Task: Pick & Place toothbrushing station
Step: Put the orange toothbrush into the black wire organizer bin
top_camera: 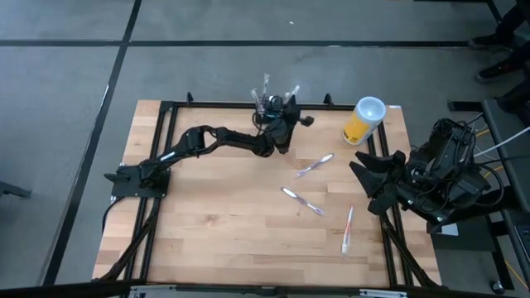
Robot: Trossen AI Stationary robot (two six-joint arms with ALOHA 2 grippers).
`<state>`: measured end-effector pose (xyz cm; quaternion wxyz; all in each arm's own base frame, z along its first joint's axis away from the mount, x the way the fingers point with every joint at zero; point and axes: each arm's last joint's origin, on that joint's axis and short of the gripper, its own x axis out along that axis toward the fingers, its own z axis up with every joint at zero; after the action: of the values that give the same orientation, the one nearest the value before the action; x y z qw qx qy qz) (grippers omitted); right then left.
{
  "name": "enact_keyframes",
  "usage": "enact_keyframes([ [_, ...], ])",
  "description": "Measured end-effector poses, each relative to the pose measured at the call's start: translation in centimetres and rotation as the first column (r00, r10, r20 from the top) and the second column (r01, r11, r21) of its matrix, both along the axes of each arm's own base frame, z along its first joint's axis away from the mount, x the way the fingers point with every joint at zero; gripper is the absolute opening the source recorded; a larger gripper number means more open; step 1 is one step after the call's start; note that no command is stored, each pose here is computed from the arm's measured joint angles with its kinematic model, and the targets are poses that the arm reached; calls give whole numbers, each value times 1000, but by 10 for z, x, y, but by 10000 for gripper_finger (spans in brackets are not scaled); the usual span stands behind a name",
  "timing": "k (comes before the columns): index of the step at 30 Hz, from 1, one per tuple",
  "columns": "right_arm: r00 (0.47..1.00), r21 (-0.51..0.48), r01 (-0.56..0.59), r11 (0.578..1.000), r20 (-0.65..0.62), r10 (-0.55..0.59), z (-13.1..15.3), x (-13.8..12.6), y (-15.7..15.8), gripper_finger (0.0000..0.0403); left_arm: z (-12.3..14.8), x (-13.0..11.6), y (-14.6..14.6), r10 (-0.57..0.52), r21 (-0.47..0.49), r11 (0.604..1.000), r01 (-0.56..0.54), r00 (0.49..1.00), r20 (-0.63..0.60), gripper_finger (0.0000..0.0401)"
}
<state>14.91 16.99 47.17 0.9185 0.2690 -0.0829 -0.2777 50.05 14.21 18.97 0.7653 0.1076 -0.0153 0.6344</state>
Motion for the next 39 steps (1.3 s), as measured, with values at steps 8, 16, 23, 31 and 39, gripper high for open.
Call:
enact_keyframes([
  [8,1000,-13,-18,1000,9,18,1,0,0,242,14,5,-30,-59,-1,998,59,998,24,2],
  [16,998,-14,-50,999,39,50,1,0,1,242,10,3,-16,-18,-39,999,20,998,57,2],
  [23,998,-22,-52,998,36,52,0,2,3,242,39,-10,8,26,-66,998,-17,990,136,2],
  [31,998,-26,-53,998,32,54,-1,3,5,242,30,-10,20,-9,-127,992,25,992,122,33],
  [39,999,-21,-42,999,9,42,-2,0,7,242,33,-12,14,-69,-201,976,80,996,64,85],
])
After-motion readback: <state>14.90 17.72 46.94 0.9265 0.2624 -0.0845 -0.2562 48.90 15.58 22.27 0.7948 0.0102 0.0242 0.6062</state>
